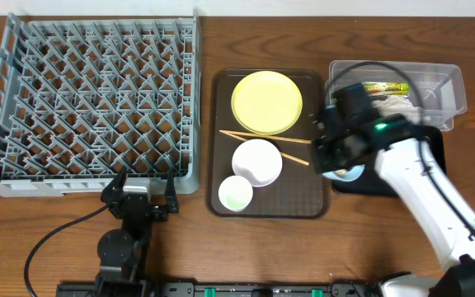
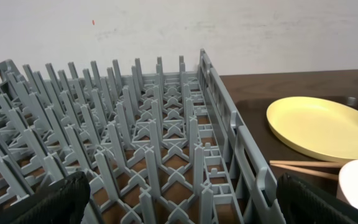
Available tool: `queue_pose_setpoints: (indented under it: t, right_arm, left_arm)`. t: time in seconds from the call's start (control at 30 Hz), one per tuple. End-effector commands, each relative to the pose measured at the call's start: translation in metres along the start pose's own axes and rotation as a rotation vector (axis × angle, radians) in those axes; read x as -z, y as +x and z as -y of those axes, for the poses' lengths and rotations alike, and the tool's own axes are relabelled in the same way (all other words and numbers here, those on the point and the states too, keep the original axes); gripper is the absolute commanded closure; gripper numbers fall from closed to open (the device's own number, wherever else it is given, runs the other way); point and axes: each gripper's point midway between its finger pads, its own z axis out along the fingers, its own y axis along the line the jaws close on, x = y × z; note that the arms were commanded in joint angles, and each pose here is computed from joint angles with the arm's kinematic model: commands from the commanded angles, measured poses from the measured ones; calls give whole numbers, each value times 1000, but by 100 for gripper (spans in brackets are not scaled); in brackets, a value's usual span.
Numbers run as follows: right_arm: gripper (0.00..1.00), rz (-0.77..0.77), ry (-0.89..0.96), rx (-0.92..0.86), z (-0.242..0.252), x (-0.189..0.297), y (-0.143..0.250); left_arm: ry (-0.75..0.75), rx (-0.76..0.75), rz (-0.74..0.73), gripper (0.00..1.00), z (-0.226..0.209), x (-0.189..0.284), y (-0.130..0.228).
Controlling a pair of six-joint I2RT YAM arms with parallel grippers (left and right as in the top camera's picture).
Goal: Sort waste into correct bins and load items into the dishwasher
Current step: 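Lift the blue bowl and tip the rice onto the black tray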
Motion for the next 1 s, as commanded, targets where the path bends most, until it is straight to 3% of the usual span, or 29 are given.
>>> queue_pose_setpoints:
  t: [0.0,0.5,0.97]
  right_arm:
    - [99,48,-182,-19,5,17,-8]
    - [99,427,-687,-190,67,58,-17]
    - [99,634,-842,-247,95,83,-12]
  left_arm:
    - [-17,-19,-54,4,-3,-1,18]
    - [-17,-19,-54,4,-3,-1,18]
    - [-17,-20,-54,4,-3,-1,18]
